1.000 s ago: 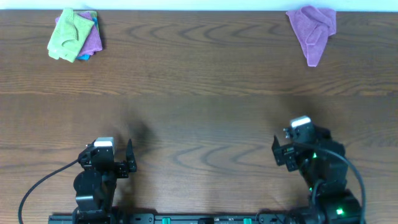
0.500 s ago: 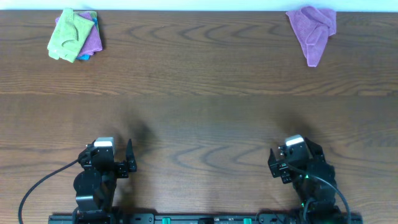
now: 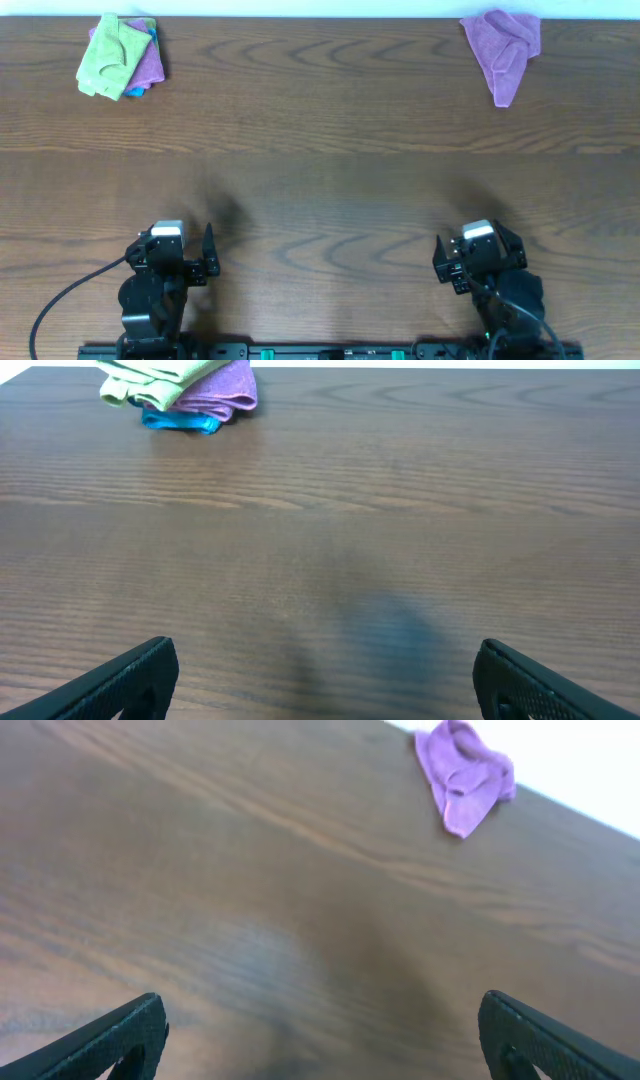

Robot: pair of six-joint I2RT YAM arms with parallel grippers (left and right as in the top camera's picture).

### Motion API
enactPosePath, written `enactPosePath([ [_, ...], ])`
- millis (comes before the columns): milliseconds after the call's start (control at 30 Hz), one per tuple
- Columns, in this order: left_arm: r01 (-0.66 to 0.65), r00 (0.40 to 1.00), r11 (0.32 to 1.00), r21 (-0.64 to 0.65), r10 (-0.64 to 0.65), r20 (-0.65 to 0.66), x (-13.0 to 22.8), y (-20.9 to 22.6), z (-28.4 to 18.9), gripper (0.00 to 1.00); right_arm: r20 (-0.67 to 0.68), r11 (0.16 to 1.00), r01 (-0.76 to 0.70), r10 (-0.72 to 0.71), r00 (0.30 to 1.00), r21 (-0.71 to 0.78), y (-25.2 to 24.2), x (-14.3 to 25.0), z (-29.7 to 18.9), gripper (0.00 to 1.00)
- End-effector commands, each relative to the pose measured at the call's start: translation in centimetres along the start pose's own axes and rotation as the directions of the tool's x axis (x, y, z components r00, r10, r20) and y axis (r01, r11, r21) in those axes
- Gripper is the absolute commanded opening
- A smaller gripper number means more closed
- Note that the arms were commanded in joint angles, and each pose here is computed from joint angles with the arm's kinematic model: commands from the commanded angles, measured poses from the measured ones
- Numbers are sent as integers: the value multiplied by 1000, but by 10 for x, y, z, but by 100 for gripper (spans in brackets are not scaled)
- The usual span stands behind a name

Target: Fold the cloth

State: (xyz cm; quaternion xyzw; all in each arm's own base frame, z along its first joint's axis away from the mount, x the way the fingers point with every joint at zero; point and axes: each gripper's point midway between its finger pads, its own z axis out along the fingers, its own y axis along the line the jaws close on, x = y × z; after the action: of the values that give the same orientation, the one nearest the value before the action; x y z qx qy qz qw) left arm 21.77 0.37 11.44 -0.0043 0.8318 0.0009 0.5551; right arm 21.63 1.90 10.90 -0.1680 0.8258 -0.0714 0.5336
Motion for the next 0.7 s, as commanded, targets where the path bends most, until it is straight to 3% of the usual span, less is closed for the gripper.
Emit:
enactPosePath([
  [0, 9, 1000, 1000, -14, -9, -12, 7, 2, 3, 95, 20, 1000, 11, -11, 1000, 15, -2, -1, -1, 99],
  [667, 9, 1000, 1000, -14, -9, -11, 7, 2, 3, 95, 32, 1000, 10, -10, 999, 19, -3, -3, -2, 99],
])
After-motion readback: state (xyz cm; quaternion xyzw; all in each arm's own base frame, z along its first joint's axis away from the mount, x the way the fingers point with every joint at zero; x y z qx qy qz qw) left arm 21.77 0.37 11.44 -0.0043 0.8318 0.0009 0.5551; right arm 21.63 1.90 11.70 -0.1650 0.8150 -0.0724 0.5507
